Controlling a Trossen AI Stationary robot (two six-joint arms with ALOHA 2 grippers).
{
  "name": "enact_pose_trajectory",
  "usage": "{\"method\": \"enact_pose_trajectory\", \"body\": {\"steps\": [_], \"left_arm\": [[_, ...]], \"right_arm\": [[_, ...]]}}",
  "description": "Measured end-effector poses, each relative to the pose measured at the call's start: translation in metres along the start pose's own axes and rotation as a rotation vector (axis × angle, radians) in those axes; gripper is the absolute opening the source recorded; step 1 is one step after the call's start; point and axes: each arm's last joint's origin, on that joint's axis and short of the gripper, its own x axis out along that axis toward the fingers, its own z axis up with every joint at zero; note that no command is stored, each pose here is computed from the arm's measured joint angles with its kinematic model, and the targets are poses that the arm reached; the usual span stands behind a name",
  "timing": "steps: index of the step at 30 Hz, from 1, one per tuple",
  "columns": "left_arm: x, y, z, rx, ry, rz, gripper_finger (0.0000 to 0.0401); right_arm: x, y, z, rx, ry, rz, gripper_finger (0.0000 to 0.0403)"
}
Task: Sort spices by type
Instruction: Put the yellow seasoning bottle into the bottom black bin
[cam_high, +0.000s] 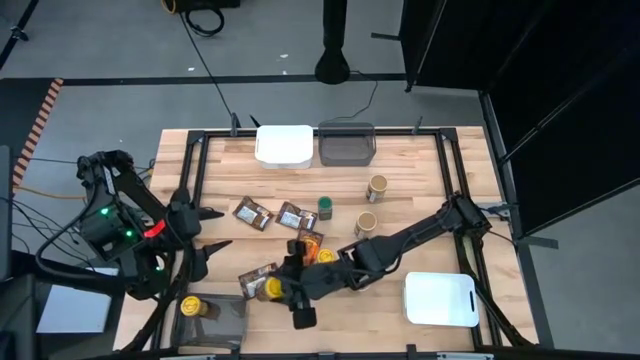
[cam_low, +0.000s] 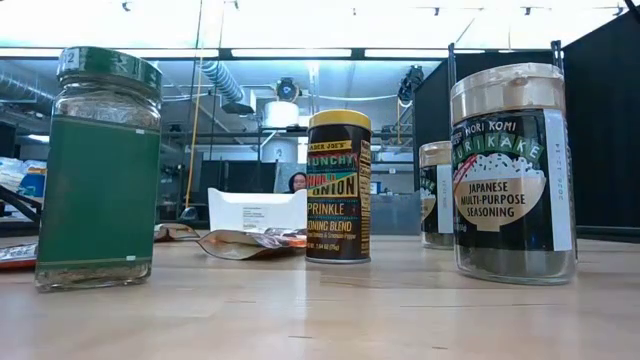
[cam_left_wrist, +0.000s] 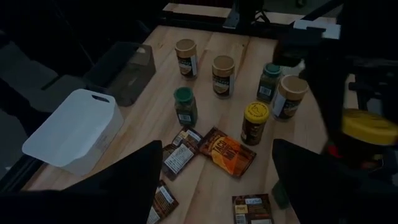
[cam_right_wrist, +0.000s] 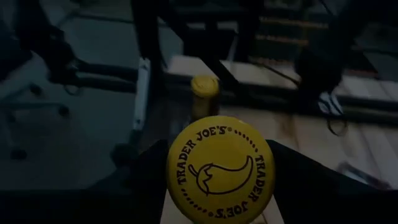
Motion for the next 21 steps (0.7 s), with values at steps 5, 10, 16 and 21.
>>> {"method": "enact_pose_trajectory", "body": {"steps": [5,10,16,21], "left_arm": [[0.0,0.0,0.0,-0.001,-0.002,0.0,0.031],[0.0,0.001,0.0,-0.002,-0.004,0.001,0.031],[-0.001,0.003,0.001,-0.01,-0.01,-0.001,0.031],[-0.002,0.004,0.002,-0.014,-0.019,0.001,0.031]], "right_arm": [[0.017,-0.002,-0.002,0.018,-0.056,0.06,0.0241],[0.021,-0.005,0.004,0.037,-0.14,0.069,0.0241],[0.041,-0.011,0.003,0.037,-0.222,0.109,0.0241],[0.072,-0.005,0.001,0.031,-0.22,0.156,0.0241]]}}
